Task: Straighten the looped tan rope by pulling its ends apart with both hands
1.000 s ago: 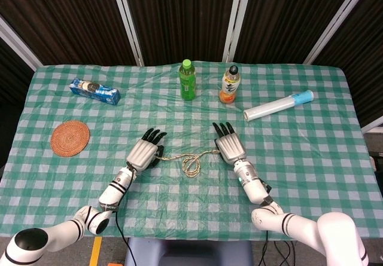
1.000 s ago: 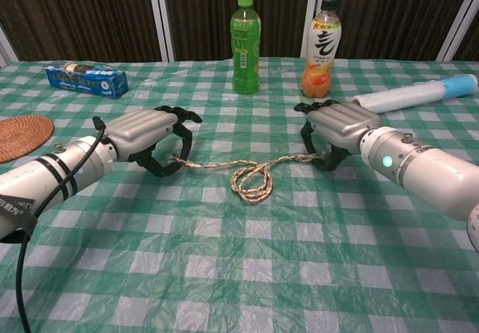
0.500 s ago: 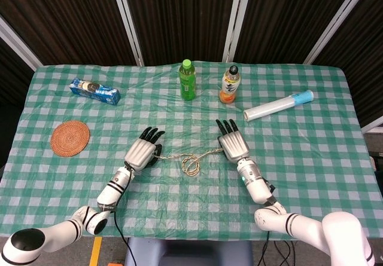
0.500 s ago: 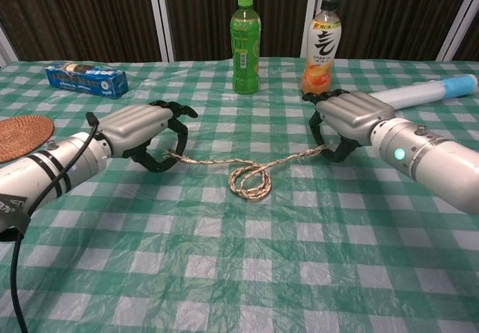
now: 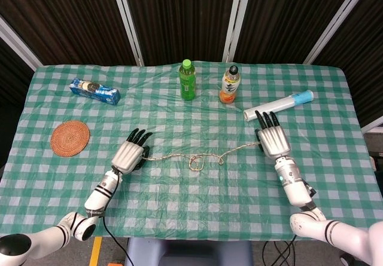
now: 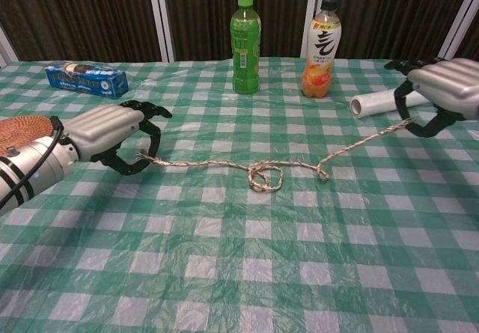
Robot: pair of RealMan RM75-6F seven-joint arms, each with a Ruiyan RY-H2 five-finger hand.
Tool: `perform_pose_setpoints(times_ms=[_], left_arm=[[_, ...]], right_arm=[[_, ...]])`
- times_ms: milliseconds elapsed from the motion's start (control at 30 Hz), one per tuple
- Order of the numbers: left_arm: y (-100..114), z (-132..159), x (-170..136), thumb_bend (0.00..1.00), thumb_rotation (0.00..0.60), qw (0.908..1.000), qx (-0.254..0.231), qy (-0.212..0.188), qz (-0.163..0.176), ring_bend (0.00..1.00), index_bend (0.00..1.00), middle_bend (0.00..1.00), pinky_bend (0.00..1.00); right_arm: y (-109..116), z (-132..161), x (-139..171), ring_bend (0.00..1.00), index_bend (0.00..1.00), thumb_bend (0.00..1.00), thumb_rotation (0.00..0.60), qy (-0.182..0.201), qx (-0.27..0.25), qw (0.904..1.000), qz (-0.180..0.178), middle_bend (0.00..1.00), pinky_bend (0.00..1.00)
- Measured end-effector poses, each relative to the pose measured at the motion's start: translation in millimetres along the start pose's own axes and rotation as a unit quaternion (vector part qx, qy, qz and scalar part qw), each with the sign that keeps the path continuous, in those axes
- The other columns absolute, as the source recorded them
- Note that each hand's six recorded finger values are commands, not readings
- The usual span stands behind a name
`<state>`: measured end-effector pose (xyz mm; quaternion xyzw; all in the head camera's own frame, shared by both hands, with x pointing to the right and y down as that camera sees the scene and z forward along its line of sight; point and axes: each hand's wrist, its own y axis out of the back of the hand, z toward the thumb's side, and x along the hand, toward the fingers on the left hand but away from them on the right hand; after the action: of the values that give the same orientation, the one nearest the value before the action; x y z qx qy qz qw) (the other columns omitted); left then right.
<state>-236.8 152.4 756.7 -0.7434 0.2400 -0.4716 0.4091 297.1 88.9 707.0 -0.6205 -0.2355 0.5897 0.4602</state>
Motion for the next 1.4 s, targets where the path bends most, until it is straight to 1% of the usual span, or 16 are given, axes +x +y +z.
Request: perform_pose_setpoints(times_ms=[167,367,567,833,1000,1233,1400], left_arm=[[1,-10,-10,0.50,0.600,0.9998,0.020,0.006,0.000,0.00,0.68,0.09,0.03],[4,-31,-25,0.50,0.600,0.9991,0.035,0.022,0.003,0.00,0.68,0.09,0.03],[8,-54,-35,0.50,0.600,0.9976,0.055,0.041,0.001,0.00,0.68,0.09,0.03],[4,-77,-45,0.50,0.600,0.9958,0.061,0.068,-0.009,0.00,0.68,0.09,0.03],[2,-83,-47,0.49,0.600,0.9953,0.060,0.075,-0.013,0.00,0.68,0.10,0.03],[-8,-112,-61,0.49,0.600,0.9915,0.058,0.113,-0.029,0.00,0.68,0.10,0.03],[-14,-121,-67,0.49,0.600,0.9901,0.054,0.124,-0.036,0.00,0.68,0.10,0.03]], right_arm=[[-4,-35,24,0.00,0.81,0.68,0.600,-0.023,0.006,0.9997,0.003,0.08,0.00],[-15,-67,50,0.00,0.81,0.68,0.600,-0.047,0.002,0.9988,0.010,0.08,0.00],[-24,-95,68,0.00,0.81,0.68,0.600,-0.073,-0.003,0.9971,0.018,0.08,0.00],[-35,-125,80,0.00,0.81,0.68,0.600,-0.105,-0.012,0.9939,0.031,0.08,0.00],[-41,-131,83,0.00,0.81,0.68,0.600,-0.114,-0.016,0.9927,0.038,0.08,0.00],[-53,-157,89,0.00,0.81,0.68,0.600,-0.142,-0.015,0.9883,0.052,0.08,0.00],[-62,-171,93,0.00,0.81,0.68,0.600,-0.159,-0.017,0.9851,0.065,0.08,0.00]])
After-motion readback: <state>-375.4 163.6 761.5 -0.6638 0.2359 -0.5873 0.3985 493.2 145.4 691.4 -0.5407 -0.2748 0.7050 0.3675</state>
